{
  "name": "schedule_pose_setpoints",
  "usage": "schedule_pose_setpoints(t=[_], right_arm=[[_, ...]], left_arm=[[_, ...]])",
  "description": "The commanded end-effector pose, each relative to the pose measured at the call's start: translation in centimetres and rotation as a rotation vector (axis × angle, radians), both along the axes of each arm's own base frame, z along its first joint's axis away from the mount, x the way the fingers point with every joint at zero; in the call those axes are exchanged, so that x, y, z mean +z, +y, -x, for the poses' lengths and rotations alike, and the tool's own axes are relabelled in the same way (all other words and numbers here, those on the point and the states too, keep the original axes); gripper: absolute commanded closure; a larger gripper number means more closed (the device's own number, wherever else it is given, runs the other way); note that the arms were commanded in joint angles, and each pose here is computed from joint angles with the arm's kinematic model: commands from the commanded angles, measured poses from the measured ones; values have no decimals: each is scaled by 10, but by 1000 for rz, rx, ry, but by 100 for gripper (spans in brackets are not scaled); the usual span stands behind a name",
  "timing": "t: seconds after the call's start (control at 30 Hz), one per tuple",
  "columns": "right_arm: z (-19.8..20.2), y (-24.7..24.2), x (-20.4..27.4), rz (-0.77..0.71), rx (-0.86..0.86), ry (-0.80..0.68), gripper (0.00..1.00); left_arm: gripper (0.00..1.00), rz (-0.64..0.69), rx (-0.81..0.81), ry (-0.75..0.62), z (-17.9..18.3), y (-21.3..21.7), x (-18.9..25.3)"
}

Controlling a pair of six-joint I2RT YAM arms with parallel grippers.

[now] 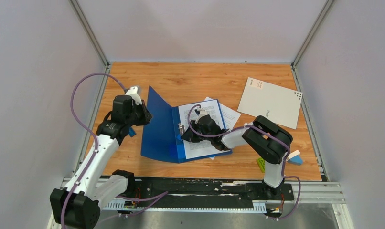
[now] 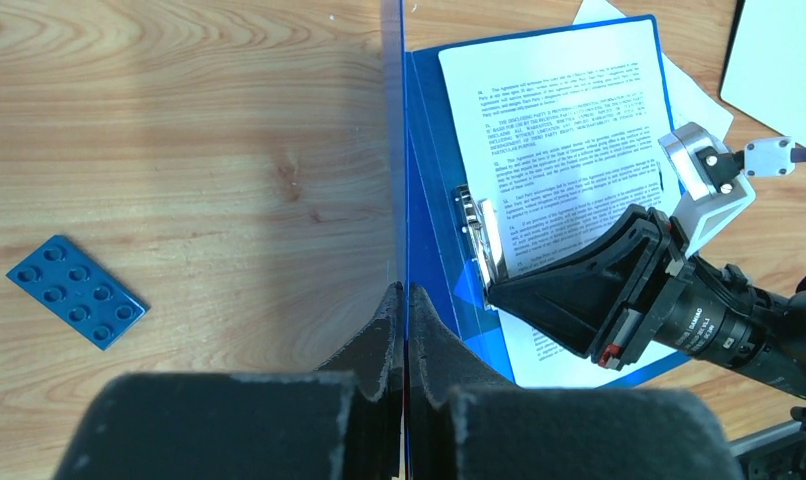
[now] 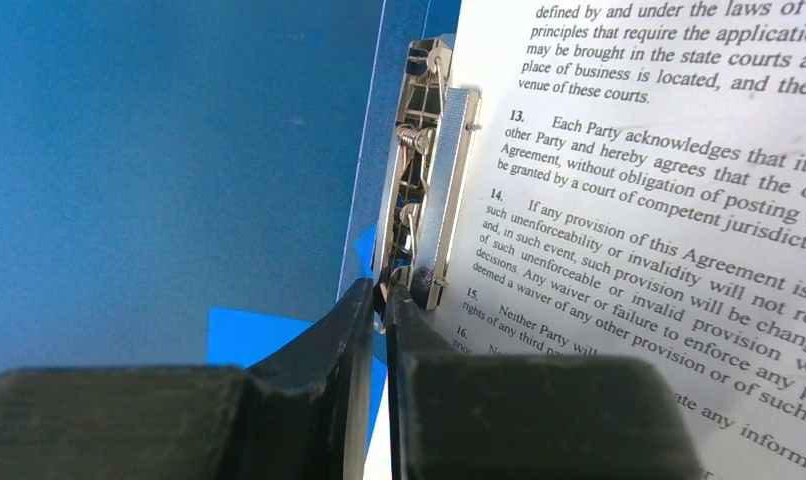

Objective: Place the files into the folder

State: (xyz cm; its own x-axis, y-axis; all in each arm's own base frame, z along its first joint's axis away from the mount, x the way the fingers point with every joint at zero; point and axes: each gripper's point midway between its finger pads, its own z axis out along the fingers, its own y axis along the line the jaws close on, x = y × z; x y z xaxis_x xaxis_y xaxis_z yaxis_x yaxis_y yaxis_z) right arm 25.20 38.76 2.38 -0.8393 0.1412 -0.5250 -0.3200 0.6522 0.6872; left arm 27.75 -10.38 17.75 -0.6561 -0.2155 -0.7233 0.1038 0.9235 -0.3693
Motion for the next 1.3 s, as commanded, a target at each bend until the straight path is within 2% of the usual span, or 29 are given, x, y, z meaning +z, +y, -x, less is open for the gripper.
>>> schedule_pose_setpoints(t=[0.0,0.07,0.1,0.2,0.3,0.43,0.53,0.6,0.8,0.83,0.97,1.1,1.27], right_arm=[[28,-33,-65,203,-15,134,100],[28,-37,-68,215,-32,143,100],[28,-38,-68,218,-38,144,100],[28,-40,-68,220,-48,144,100],[27,-40,-69,221,-50,147,100],[27,-40,-69,221,-52,149,100],[27,-41,-70,222,-57,151,100],[27,-41,-70,222,-59,153,100],[26,-41,-72,229,-61,151,100],[26,-42,-72,231,-61,152,100],[25,-43,-70,231,-71,145,100],[25,-42,-68,219,-71,138,100],[26,-40,-69,210,-55,139,100]], left_arm=[[100,45,-27,82,14,-10,-21],[100,11,-6,81,9,-4,-23],[94,-23,14,84,6,3,-23],[58,-131,60,63,-9,23,-5],[46,-197,48,47,-22,29,19],[46,-257,25,4,-36,33,66],[50,-244,6,-56,-40,27,99],[52,-174,-60,-81,-36,9,112],[58,146,-330,-83,-15,-62,125],[60,173,-348,-65,-13,-67,118],[63,134,-302,83,-14,-64,43],[65,215,-268,217,-8,-77,-28],[59,272,-283,268,-7,-111,-72]])
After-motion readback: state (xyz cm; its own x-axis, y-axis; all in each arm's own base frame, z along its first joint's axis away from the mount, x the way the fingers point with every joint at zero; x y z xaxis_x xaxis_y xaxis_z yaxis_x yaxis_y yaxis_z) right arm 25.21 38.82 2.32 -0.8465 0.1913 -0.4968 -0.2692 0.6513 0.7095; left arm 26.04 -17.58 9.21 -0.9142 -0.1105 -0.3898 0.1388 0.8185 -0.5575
